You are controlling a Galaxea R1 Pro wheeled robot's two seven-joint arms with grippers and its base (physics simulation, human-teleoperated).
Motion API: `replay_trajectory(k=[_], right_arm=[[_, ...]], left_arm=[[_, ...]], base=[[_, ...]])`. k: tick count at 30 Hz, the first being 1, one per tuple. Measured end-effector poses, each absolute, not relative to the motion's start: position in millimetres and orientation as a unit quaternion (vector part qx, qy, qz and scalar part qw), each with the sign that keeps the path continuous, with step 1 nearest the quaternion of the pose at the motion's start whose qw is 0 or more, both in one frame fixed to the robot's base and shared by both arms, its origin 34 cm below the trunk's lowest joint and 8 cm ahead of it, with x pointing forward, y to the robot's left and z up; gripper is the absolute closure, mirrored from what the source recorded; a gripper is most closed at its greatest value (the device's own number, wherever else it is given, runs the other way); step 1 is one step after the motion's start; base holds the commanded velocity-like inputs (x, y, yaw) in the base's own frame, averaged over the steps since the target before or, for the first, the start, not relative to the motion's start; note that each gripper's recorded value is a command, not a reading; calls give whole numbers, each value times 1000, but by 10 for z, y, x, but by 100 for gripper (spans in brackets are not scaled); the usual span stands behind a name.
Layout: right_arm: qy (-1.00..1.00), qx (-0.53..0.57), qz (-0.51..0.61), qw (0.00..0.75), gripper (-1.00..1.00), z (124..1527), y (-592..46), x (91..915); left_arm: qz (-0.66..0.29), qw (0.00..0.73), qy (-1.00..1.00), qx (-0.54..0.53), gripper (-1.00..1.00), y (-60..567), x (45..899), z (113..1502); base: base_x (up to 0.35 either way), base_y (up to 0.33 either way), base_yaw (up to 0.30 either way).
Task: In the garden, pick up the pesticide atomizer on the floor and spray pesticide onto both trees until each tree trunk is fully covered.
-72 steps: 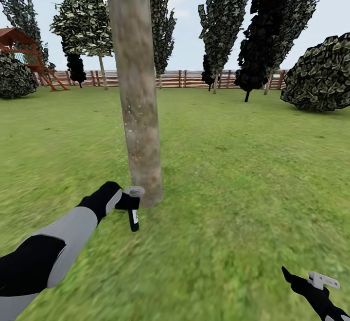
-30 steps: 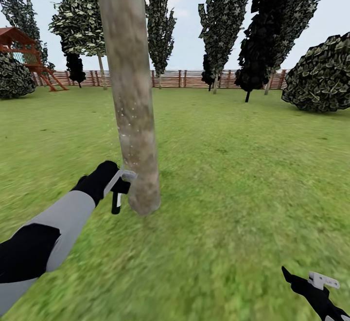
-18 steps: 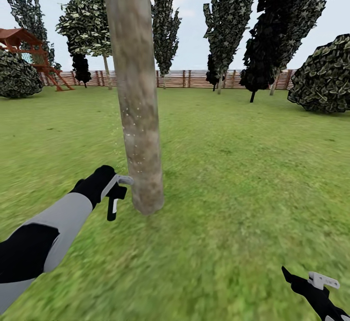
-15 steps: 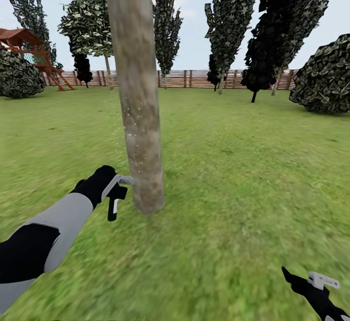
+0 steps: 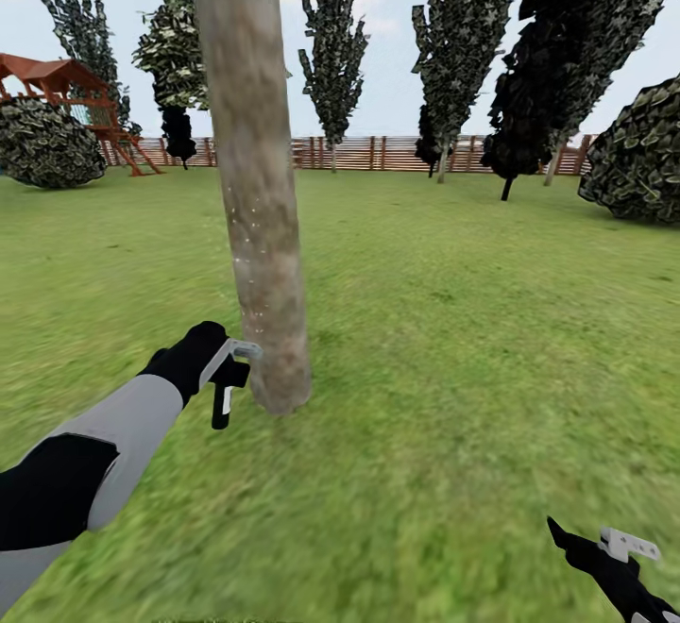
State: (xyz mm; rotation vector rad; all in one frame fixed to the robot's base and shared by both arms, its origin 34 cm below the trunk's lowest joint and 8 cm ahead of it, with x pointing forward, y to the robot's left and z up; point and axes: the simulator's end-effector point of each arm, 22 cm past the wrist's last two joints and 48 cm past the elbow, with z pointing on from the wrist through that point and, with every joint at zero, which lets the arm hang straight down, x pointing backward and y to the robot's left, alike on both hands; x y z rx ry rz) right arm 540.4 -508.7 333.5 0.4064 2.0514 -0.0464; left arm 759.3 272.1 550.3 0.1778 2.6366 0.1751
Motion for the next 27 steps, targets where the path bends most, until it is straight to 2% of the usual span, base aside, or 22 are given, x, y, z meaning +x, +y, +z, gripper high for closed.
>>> replay_trajectory(k=[5, 15, 22, 27], right_arm=[[849, 168, -19, 501, -100, 3333, -5087, 5404], [849, 168, -19, 501, -100, 3335, -5088, 5404], [849, 168, -19, 501, -100, 3337, -5087, 5404], [849, 168, -19, 501, -100, 3334, -5087, 5403]], left_arm=[[64, 244, 965, 65, 100, 2719, 7593, 5499], [65, 244, 965, 65, 100, 2721, 7593, 5502], [65, 244, 965, 66, 100, 2716, 7592, 5506], [65, 244, 965, 65, 100, 2717, 7592, 5502]], base=[[-97, -292, 239], [-75, -288, 76], [126, -288, 249], [67, -66, 166]])
